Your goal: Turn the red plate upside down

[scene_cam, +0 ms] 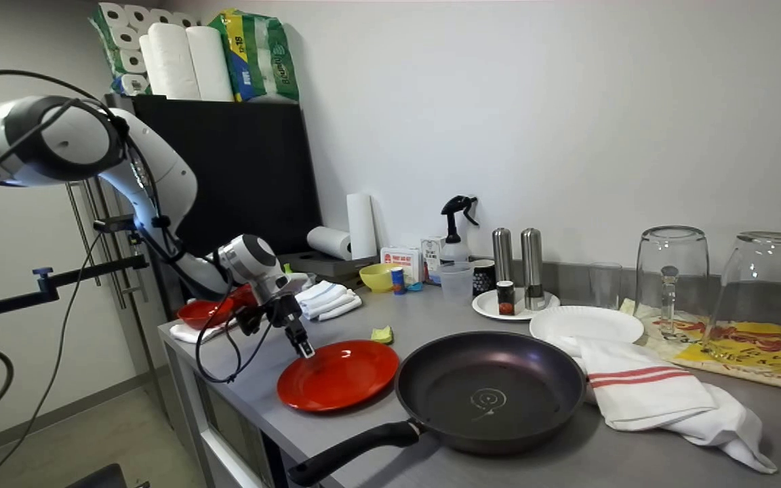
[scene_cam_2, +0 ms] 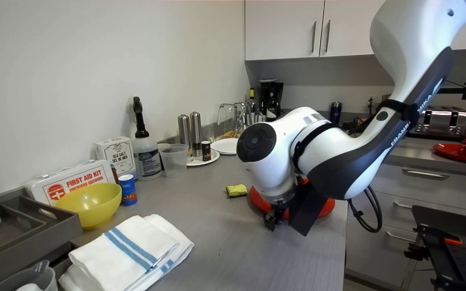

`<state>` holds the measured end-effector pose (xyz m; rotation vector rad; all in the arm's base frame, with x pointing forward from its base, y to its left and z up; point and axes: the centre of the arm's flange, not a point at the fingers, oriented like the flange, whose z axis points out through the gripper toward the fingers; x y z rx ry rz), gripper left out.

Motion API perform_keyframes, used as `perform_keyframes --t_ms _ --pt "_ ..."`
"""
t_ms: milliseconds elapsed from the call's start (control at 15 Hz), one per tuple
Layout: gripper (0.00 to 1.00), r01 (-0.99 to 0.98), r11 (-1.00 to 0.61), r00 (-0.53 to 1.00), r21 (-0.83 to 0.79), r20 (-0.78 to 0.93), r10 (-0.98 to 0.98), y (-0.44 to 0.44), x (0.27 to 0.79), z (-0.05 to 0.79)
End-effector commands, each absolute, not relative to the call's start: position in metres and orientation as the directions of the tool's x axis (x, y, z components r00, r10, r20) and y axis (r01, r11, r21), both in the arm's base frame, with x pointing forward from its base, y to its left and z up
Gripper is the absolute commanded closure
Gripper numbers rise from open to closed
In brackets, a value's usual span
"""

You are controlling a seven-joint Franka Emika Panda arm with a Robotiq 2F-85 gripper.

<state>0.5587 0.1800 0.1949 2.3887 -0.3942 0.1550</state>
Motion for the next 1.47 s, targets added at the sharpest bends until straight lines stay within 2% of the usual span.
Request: perform_keyframes --t_ms 0,67,200,733,800,867,1067,1400 --pt "0.04 -0.324 -0.700 0.946 0.637 0.217 -0.240 0.170 0.572 0.189" --pt "0.26 -0.326 -0.698 0.945 0.637 0.216 -0.244 0.168 0.572 0.189" --pt "0.31 -0.328 -0.695 0.945 0.640 0.217 -0.246 0.165 0.573 0.187" --pt "0.91 -0.329 -0.692 0.944 0.642 0.212 -0.252 0.163 0.574 0.184" --pt "0.94 -0.325 -0.688 0.945 0.649 0.211 -0.248 0.162 0.574 0.185" --pt "0.91 -0.323 -0.684 0.946 0.654 0.209 -0.247 0.162 0.575 0.186" --pt "0.94 -0.313 -0.669 0.950 0.675 0.203 -0.239 0.159 0.576 0.190" --pt "0.93 -0.311 -0.666 0.950 0.677 0.199 -0.241 0.159 0.577 0.193"
